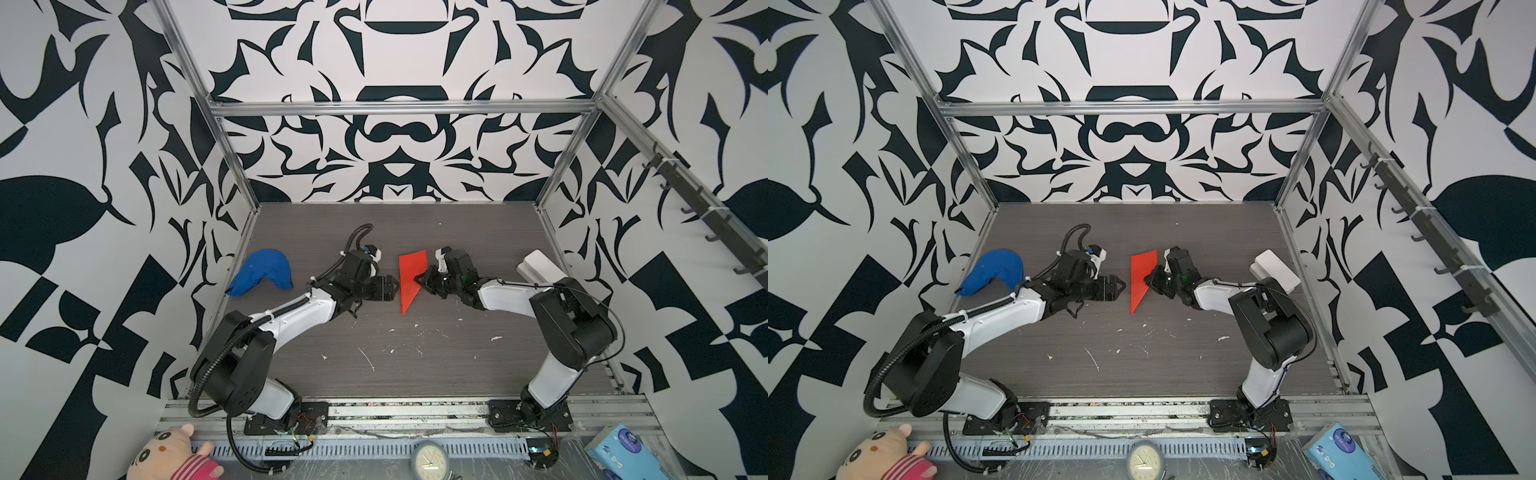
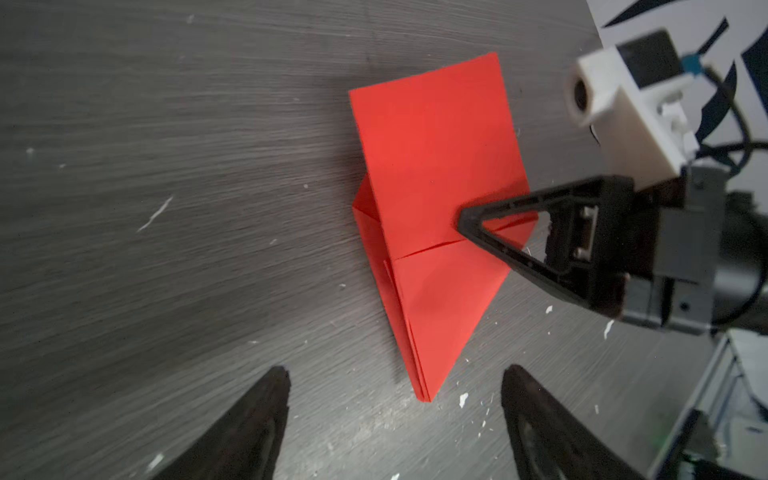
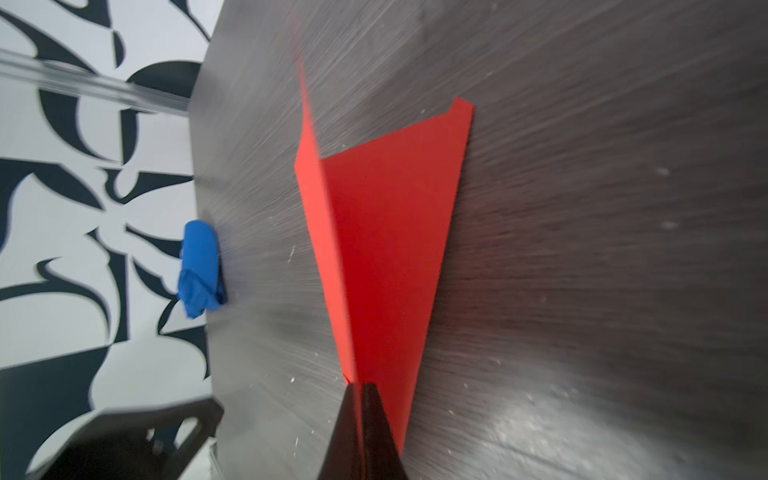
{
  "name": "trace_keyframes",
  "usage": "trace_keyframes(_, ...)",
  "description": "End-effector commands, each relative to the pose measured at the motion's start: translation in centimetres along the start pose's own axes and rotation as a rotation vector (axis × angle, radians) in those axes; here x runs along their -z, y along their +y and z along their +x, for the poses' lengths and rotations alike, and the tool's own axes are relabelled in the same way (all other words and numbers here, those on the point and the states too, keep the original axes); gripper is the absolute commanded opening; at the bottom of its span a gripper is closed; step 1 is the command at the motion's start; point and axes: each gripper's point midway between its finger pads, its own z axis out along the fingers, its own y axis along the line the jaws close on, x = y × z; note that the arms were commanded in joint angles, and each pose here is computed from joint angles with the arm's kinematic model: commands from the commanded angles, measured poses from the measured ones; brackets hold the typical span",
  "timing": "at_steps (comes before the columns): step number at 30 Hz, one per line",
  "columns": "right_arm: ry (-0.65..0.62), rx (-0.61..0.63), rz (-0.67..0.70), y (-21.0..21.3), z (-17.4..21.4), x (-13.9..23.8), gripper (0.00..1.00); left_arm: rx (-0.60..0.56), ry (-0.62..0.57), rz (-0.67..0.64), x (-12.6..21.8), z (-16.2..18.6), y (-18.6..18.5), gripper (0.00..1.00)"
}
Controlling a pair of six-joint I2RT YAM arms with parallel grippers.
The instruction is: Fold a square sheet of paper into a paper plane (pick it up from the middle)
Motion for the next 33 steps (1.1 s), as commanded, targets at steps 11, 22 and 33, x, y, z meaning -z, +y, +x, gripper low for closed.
trace_keyframes(11, -0.138, -0.257, 0.203, -1.1, -1.8, 1.6, 0.00, -0.585, -0.225, 0.033, -4.2, 1.5, -3.4, 0.97)
trace_keyframes(22, -0.149, -0.369, 0.224, -1.2, -1.9, 1.8, 0.00, -0.812, -0.286, -0.022, -7.0, 2.4, -4.0, 0.70)
trace_keyframes(33, -0.081, -0.437, 0.207, -1.0, -0.9, 0.9, 0.00, -0.828, -0.278, -0.012, -8.0, 3.4, -3.6, 0.38)
